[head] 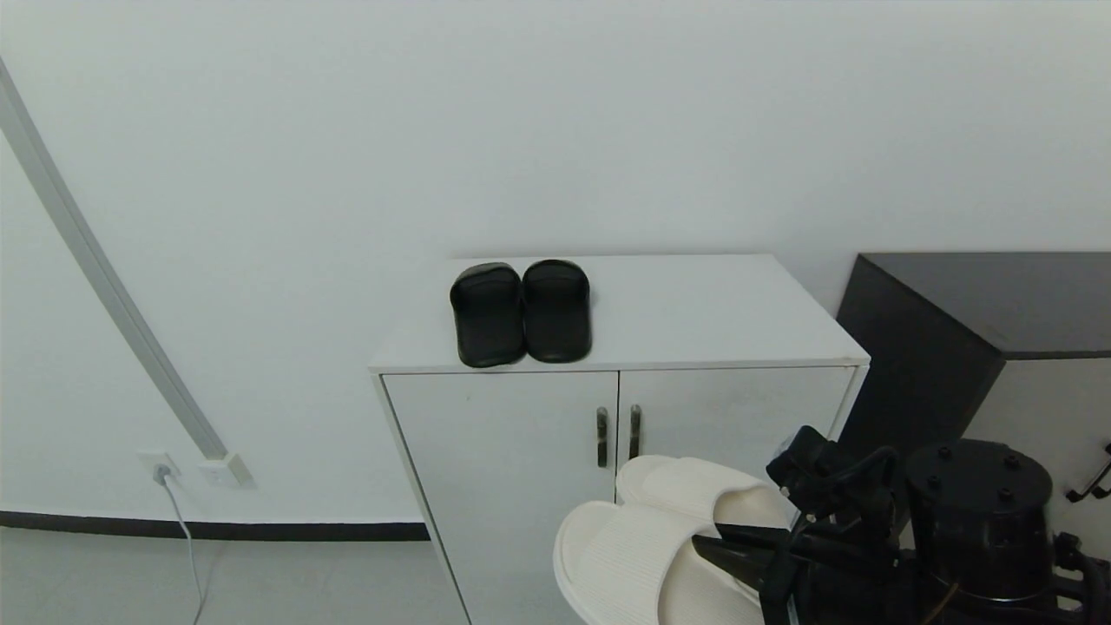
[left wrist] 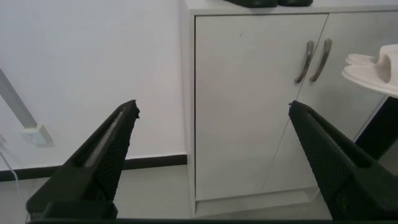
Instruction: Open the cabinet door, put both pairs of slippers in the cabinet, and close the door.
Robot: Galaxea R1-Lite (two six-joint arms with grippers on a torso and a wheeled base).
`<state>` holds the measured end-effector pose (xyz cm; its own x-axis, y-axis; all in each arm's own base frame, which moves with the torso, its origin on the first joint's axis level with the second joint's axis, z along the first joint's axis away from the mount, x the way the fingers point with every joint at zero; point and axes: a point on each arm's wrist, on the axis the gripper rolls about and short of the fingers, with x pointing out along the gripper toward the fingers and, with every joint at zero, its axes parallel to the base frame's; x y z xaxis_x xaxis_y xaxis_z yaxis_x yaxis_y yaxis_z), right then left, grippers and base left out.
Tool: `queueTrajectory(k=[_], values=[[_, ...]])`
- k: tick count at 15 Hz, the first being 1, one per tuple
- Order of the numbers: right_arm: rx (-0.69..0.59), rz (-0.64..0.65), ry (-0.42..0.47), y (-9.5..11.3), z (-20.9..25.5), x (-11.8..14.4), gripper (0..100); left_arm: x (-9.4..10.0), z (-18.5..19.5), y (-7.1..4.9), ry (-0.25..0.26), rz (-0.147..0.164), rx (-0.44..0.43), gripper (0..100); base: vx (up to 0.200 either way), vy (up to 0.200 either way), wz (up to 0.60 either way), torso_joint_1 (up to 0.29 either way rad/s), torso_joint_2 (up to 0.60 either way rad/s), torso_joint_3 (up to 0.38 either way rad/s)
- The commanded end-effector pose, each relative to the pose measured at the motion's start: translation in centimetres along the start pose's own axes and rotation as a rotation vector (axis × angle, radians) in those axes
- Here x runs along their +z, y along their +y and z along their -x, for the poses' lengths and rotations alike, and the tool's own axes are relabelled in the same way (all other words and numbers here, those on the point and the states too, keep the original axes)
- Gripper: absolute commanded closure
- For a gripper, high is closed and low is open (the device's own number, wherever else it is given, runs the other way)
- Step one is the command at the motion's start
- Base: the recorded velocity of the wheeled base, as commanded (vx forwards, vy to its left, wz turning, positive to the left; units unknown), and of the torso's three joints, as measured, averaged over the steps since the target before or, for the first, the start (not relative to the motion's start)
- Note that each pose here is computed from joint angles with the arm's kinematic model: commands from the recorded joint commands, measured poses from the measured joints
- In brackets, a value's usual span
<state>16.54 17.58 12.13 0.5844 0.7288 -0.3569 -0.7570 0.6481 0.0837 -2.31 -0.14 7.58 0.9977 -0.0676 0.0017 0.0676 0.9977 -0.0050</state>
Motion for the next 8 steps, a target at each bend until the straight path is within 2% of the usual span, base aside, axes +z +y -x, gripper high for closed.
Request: queueTrajectory(k=[1, 8], values=[[0.000, 0.000, 0.005, 0.00, -0.09, -0.09, 100, 0.00, -0.01, 0.00, 0.002, 0.001, 0.000, 0, 0.000, 0.000, 0.00, -0.217, 0.53, 0.320], [0.001, 0.000, 0.019, 0.04, -0.15, -0.41, 100, 0.00, -0.01, 0.00, 0.002, 0.001, 0.002, 0, 0.000, 0.000, 0.00, -0.191, 0.51, 0.320]])
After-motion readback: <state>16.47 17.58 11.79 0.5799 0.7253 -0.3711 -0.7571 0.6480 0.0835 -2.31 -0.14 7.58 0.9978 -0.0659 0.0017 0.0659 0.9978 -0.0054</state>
